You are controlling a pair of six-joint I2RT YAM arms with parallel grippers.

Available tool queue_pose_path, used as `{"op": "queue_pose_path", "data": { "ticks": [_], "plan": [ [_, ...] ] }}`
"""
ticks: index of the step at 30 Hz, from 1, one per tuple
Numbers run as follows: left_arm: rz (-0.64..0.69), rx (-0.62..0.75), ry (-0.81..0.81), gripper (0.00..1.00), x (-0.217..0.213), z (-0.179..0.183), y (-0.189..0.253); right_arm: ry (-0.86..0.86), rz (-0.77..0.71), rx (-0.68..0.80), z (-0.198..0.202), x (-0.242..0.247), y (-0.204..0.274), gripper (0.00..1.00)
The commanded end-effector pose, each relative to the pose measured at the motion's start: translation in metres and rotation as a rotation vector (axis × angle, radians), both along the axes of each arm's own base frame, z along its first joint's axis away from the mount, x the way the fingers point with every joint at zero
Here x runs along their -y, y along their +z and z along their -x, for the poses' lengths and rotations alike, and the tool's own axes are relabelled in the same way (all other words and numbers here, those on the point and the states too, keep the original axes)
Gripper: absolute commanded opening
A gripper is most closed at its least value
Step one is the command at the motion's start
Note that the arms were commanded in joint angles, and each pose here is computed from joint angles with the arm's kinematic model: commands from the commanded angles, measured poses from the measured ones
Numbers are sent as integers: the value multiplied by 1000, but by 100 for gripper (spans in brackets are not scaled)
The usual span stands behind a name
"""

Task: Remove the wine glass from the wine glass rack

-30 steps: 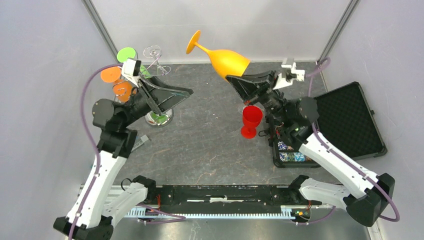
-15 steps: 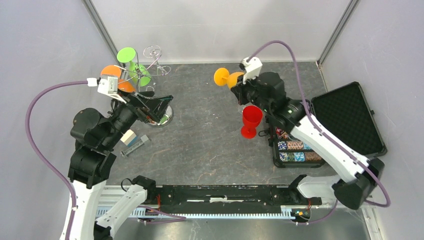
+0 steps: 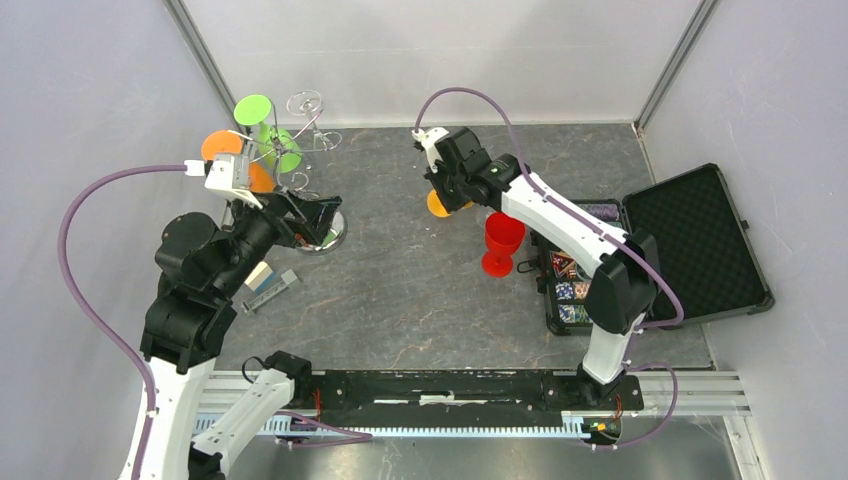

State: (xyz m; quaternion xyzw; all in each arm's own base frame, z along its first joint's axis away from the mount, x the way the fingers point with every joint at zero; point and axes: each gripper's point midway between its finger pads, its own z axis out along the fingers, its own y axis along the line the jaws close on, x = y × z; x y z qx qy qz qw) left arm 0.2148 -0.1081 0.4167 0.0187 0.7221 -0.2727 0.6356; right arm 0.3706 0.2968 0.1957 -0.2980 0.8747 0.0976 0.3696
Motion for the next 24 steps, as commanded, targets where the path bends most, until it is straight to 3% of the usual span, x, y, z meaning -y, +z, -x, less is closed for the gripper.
{"op": "queue_pose_path", "data": {
  "ticks": [1,9,24],
  "plan": [
    [-64,-2,26,100,-6,-5,-8,44,19,-6,0,-3,12,1],
    [-74,-16,30,100,-7,-7,-13,63,80,-58,4,2,-7,13],
    [-84,-22,29,100,-7,-6,-17,46,104,-10,-20,-6,-11,9]
  ]
}}
